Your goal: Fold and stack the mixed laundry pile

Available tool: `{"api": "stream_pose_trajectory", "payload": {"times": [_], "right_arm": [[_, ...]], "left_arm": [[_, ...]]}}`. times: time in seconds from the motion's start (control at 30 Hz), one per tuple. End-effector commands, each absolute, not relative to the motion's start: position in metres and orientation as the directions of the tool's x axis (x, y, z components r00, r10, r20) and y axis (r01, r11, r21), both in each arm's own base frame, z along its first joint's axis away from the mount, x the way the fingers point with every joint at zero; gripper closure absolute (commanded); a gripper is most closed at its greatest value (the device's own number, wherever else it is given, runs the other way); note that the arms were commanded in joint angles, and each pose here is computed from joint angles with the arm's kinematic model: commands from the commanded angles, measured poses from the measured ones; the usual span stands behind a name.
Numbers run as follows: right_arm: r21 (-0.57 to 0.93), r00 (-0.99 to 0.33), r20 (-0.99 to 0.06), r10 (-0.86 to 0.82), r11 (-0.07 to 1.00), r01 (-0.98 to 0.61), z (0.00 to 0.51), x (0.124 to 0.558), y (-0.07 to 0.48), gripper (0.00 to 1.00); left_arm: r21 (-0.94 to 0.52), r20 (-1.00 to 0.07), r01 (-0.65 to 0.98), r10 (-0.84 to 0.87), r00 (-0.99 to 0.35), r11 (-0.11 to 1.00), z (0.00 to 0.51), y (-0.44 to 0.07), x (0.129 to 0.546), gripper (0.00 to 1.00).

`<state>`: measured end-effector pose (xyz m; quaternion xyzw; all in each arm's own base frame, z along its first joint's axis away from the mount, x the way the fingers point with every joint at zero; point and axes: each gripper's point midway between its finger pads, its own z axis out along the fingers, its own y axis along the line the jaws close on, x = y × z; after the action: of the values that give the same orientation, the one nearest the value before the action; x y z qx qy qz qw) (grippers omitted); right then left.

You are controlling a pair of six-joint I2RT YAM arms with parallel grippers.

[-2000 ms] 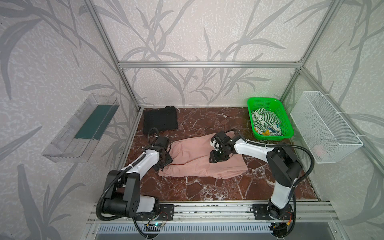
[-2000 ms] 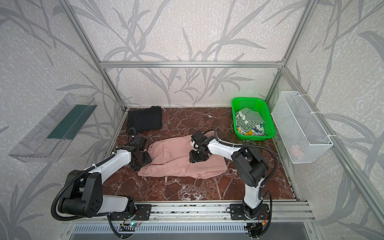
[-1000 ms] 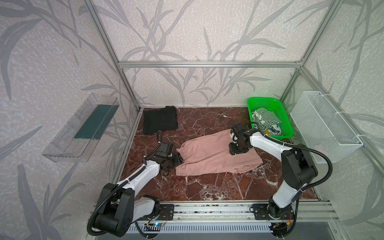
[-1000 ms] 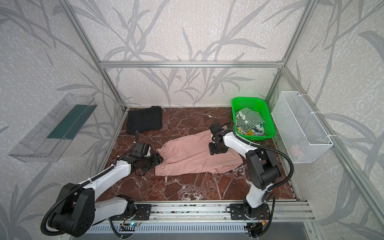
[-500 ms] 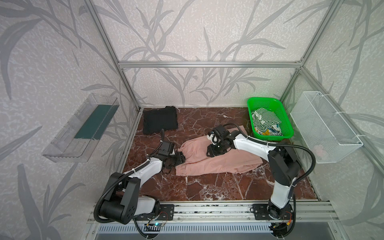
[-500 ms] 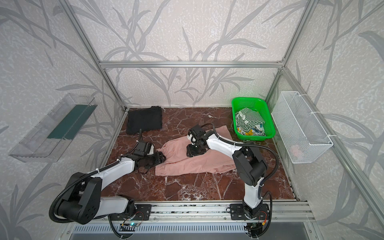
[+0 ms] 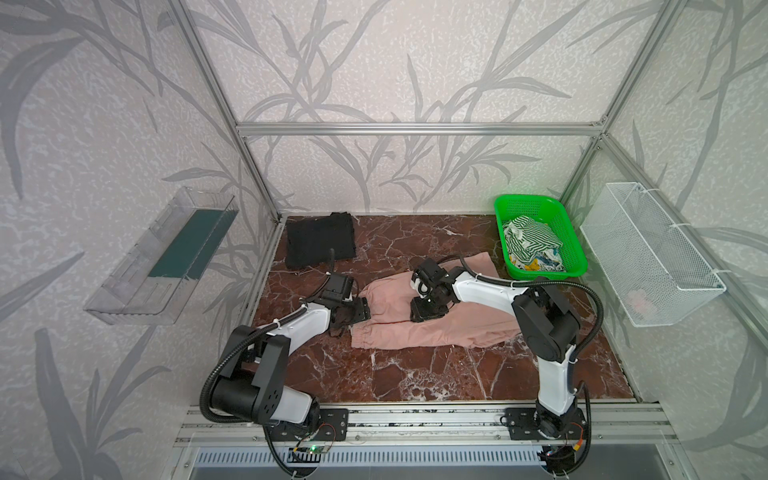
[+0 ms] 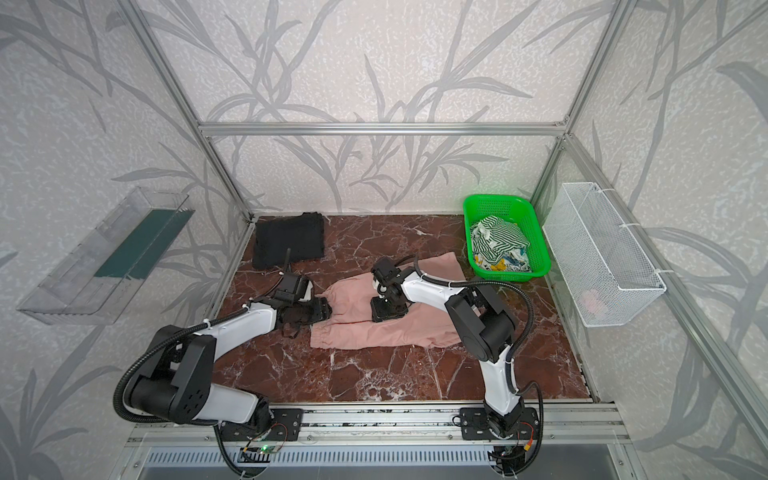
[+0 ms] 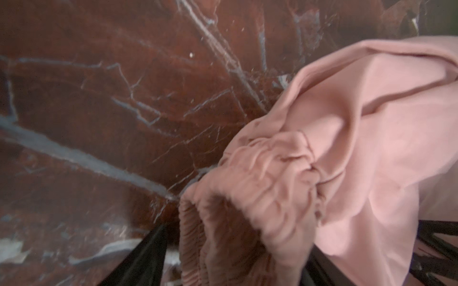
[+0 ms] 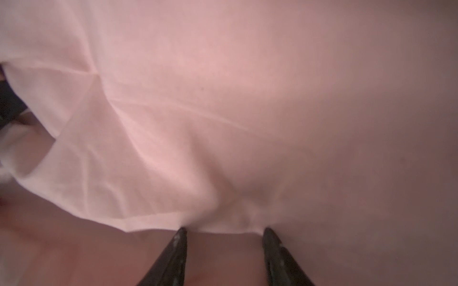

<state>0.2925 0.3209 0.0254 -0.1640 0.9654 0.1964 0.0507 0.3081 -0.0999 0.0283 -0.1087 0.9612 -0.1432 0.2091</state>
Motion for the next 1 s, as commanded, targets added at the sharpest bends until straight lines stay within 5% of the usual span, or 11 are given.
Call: {"api": "stream_pose_trajectory", "payload": {"times": [0.0,0.53,0.97], "right_arm": [[0.303,-0.952,-0.106,-0.287,0.903,-0.306,0.008,0.284,0.306,0.5],[0.242,-0.938,-0.164,-0.307,0.909,-0.34,0.013,0.293,0.297,0.49],[0.188,-0.884,-0.326,-0.335,0.893,-0.408,0.08,0.305,0.276,0.47]], "left_arm": [[-0.347,-0.282,-0.152,-0.258,-0.924,0.925,0.005,-0.107,0.291,0.32],[-0.373,-0.214,-0.235,-0.33,-0.919,0.898,0.007,-0.107,0.274,0.94],[-0.234,-0.346,-0.191,-0.265,-0.9,0.953,0.132,-0.082,0.285,1.0]]}}
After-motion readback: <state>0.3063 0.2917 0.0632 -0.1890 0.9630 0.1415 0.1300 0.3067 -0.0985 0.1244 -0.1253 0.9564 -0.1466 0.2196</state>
